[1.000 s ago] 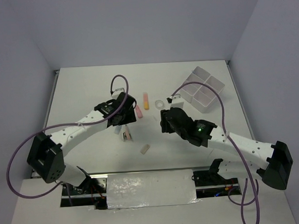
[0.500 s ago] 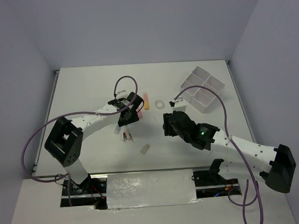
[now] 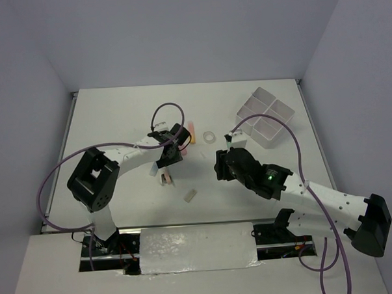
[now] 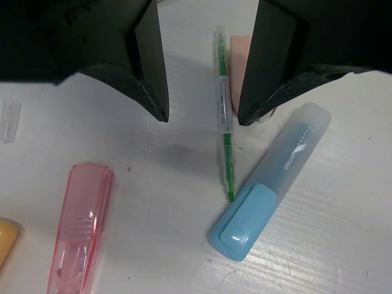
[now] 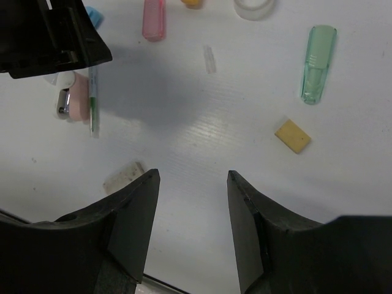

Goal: Sort the stationery into containers
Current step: Pick up the pen from the center of the board.

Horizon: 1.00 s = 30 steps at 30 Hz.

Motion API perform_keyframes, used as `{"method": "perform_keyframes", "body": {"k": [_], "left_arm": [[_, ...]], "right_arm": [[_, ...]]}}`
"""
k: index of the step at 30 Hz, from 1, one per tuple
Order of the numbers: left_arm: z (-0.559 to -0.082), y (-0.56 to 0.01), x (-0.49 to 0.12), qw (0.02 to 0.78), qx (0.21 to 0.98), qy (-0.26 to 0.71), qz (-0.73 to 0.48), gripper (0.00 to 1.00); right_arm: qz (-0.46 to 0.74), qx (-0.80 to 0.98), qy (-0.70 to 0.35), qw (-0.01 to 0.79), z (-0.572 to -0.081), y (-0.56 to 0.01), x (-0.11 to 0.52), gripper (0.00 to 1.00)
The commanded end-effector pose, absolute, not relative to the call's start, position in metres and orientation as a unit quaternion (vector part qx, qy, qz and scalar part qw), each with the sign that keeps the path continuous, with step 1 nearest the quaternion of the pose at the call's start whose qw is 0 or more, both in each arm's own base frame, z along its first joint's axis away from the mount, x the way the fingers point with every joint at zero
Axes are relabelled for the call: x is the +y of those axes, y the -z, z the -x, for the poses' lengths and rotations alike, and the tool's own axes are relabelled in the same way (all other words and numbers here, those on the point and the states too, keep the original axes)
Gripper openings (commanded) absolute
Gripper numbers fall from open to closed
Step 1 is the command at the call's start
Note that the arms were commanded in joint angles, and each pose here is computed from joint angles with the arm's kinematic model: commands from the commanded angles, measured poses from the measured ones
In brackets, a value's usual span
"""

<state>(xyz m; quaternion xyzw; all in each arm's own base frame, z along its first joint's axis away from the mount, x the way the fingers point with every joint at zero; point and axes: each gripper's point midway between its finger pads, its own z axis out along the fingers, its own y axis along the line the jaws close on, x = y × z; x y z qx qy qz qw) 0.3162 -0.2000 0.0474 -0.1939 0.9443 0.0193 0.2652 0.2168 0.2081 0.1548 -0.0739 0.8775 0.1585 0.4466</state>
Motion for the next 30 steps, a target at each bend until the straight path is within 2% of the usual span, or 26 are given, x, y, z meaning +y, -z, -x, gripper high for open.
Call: {"method": "perform_keyframes", "body": {"k": [1,22,30], "left_arm": [[-0.326,-0.043,-0.2,0.273,0.939,-0.021,0.209,0.61],[-0.303,-0.016,-0.193,0.244,0.945,-0.029,0.215,0.56],[-0.277,-0.002,-0.206,0.222,0.955,-0.028,0.192,0.53]], "right_arm": [[0.071,0.865,-0.178,0.463,-0.22,-0.165,0.213,0.56],[0.083,0.866,-0.179,0.46,-0.22,-0.163,0.217,0.56],[0.082,0.864,-0.179,0.463,-0.22,-0.168,0.216,0.56]]}}
